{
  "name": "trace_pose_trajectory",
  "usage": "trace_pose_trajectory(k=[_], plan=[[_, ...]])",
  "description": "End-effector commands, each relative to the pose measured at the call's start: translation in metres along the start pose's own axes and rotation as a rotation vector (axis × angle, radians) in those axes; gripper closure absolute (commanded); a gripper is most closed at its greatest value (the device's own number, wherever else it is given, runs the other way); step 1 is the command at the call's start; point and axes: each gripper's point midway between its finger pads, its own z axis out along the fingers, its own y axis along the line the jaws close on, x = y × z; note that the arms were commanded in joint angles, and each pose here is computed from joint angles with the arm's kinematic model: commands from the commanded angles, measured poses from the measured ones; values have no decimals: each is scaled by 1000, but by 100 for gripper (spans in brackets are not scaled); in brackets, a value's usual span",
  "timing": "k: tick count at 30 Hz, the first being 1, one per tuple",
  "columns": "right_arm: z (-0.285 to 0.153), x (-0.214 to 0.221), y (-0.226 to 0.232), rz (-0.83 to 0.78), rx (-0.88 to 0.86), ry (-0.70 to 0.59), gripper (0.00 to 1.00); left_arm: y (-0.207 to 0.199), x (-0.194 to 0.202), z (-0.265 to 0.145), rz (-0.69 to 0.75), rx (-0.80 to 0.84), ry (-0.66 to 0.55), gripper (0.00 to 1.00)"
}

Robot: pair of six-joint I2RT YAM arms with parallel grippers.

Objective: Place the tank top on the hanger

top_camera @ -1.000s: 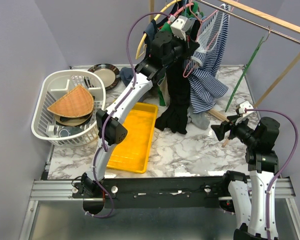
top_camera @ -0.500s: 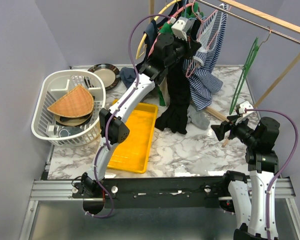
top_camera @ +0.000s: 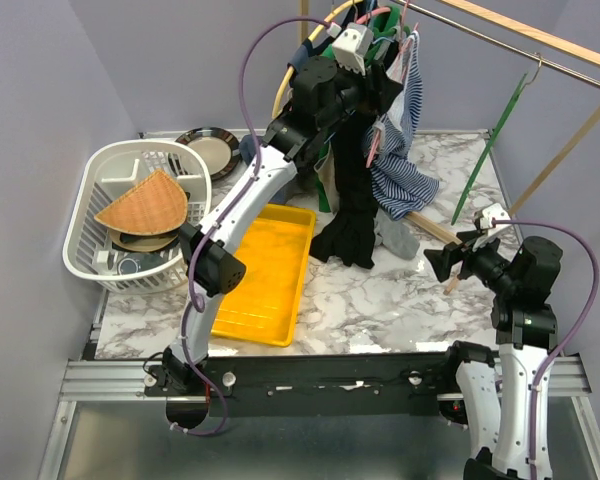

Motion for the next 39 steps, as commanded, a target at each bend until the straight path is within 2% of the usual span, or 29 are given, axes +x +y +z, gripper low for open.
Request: trace_pose_trajectory(k=[1,5,6,7,9,11,14,15,16,17,18,19,20,21,22,23,24,25,27,28,30,34,39], plan=[[-3,0,0,-17,2,-9,8,-31,-70,-50,46,27,-62,32],[-7,-3,2,-29,-2,-16,8,-40,-83,-77,61,22,-38,30],[-7,-4,2,-30,0,-19,8,-39,-75,-82,68,20,-6,29],[-8,-4,2,-31,-2,-18,8,-49,-89,-97,80,43,-21,27],[-11,-11,1,-43,11,-25,8,-49,-78,-110,87,42,23,25],[-18,-19,-1,-59,38,-24,7,-59,-92,-137,117,59,14,20],[-29,-31,-4,-62,90,-15,6,-61,-83,-177,151,53,34,13],[-37,-44,-3,-68,104,-28,6,-49,-52,-182,149,32,84,11],[-41,-51,-3,-68,120,-35,6,-58,-70,-210,165,33,31,5],[-46,-58,-6,-56,152,-41,5,-52,-67,-222,177,5,23,5],[-50,-62,-8,-45,179,-41,1,-40,-36,-230,174,-26,76,2],[-59,-79,-10,-49,215,-79,0,-44,-50,-257,185,-37,28,1],[-66,-84,-17,-25,283,-86,0,-41,-45,-269,197,-54,31,1],[-73,-90,-19,-19,314,-96,0,-25,-19,-279,196,-112,81,1],[-83,-104,-20,-26,353,-127,0,-29,-30,-304,208,-127,37,1],[-92,-109,-30,-11,429,-135,0,-25,-25,-315,210,-151,39,1],[-99,-113,-33,29,470,-151,0,-14,-3,-325,206,-192,80,1],[-104,-117,-38,48,510,-163,0,-15,-12,-347,211,-217,34,1],[-121,-128,-47,45,605,-181,0,-8,5,-365,201,-247,55,1],[-126,-133,-49,34,627,-191,0,-8,-4,-382,199,-272,9,1],[-138,-143,-48,-3,660,-211,0,-3,6,-397,195,-301,24,1],[-151,-157,-42,-29,678,-248,0,-3,3,-421,177,-330,-17,1],[-159,-168,-38,-27,692,-282,0,-3,2,-427,172,-338,-19,1]])
